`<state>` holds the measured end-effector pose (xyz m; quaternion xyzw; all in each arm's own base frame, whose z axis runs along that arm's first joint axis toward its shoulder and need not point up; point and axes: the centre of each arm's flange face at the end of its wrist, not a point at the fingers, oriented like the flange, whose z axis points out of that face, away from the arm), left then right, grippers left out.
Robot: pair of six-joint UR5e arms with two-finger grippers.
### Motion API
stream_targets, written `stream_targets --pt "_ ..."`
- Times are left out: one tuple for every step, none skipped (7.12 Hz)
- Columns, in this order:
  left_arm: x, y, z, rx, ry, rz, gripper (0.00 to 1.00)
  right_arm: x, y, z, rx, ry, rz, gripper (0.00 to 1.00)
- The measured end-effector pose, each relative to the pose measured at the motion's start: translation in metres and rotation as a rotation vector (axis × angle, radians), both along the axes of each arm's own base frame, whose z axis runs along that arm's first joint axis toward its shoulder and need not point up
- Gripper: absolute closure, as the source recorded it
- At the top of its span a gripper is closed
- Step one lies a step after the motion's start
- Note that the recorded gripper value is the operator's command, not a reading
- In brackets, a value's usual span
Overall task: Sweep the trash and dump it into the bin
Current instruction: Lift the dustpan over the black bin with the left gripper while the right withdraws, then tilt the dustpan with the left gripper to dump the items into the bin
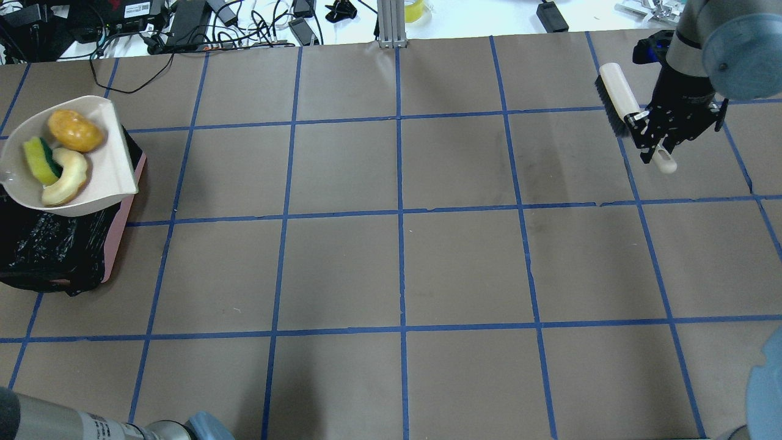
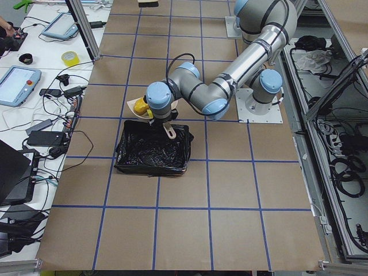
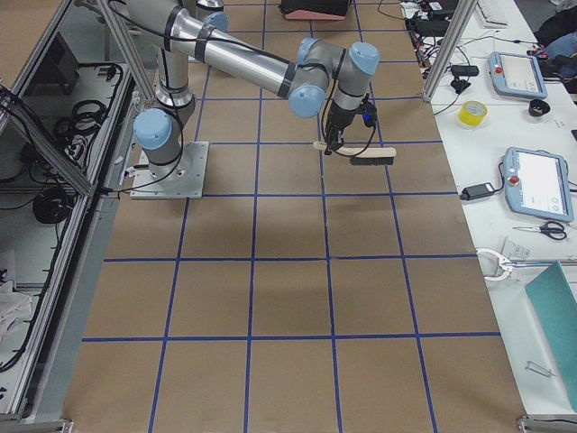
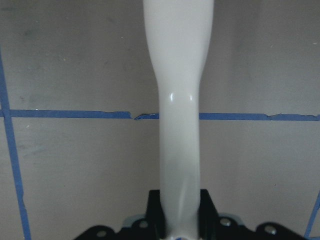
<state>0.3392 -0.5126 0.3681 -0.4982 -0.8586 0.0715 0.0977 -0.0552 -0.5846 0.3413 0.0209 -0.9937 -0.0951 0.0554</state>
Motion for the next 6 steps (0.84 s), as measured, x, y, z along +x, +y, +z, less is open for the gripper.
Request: stream_targets --pt "0.035 0.014 0.007 -0.002 -0.026 0.047 1.00 -0.018 0.000 -0.005 0.006 -0.010 -0.016 1.00" --pt "0.058 0.023 0.014 -0.002 -0.071 0.085 1.00 -0.024 -0.003 -0.016 0.008 -0.036 -0.033 1.00" --pt "0.072 0.029 0.021 0.010 -0.127 0.113 1.00 -0.023 -0.008 -0.029 -0.004 -0.075 -0.057 1.00" --pt "0.080 0.033 0.024 0.033 -0.167 0.136 1.00 -0.022 -0.010 -0.037 -0.014 -0.097 -0.077 1.00" --pt "0.085 0.038 0.027 0.073 -0.214 0.149 1.00 -0.020 -0.009 -0.045 -0.008 -0.107 -0.082 1.00" --pt "0.089 0.041 0.034 0.114 -0.270 0.147 1.00 -0.019 -0.006 -0.053 0.002 -0.112 -0.078 1.00"
